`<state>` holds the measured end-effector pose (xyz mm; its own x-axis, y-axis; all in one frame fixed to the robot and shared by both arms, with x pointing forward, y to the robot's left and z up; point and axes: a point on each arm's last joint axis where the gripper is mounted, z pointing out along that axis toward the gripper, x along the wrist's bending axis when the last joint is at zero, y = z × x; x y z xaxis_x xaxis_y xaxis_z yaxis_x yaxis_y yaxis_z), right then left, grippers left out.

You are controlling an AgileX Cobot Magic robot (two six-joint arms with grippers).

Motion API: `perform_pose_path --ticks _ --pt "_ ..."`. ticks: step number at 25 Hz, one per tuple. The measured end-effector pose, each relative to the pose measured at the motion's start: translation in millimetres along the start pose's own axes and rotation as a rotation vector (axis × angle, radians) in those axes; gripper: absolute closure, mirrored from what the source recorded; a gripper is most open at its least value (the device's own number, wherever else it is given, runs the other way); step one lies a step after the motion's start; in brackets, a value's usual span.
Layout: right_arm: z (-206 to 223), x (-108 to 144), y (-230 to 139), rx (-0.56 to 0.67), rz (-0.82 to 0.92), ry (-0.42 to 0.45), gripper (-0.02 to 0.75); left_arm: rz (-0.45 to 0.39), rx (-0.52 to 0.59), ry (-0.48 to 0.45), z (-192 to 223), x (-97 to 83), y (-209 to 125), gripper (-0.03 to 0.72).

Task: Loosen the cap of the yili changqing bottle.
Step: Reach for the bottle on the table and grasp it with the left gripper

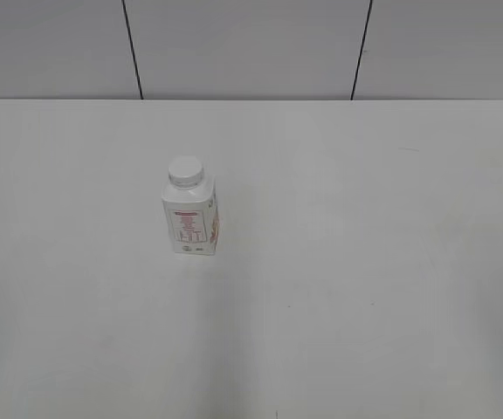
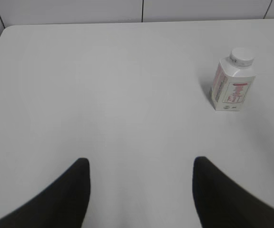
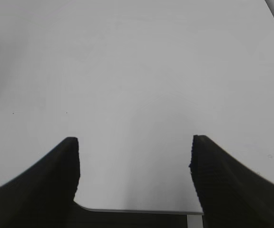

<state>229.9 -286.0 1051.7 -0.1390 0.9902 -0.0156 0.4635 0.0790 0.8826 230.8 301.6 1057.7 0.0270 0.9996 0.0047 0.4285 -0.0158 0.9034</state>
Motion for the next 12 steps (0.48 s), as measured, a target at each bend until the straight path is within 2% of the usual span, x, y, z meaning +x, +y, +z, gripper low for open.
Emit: perform_pose_path --ticks 12 --pt "0.0 0.0 0.0 0.000 0.000 0.000 0.160 0.000 0.000 0.000 0.0 0.0 0.0 0.258"
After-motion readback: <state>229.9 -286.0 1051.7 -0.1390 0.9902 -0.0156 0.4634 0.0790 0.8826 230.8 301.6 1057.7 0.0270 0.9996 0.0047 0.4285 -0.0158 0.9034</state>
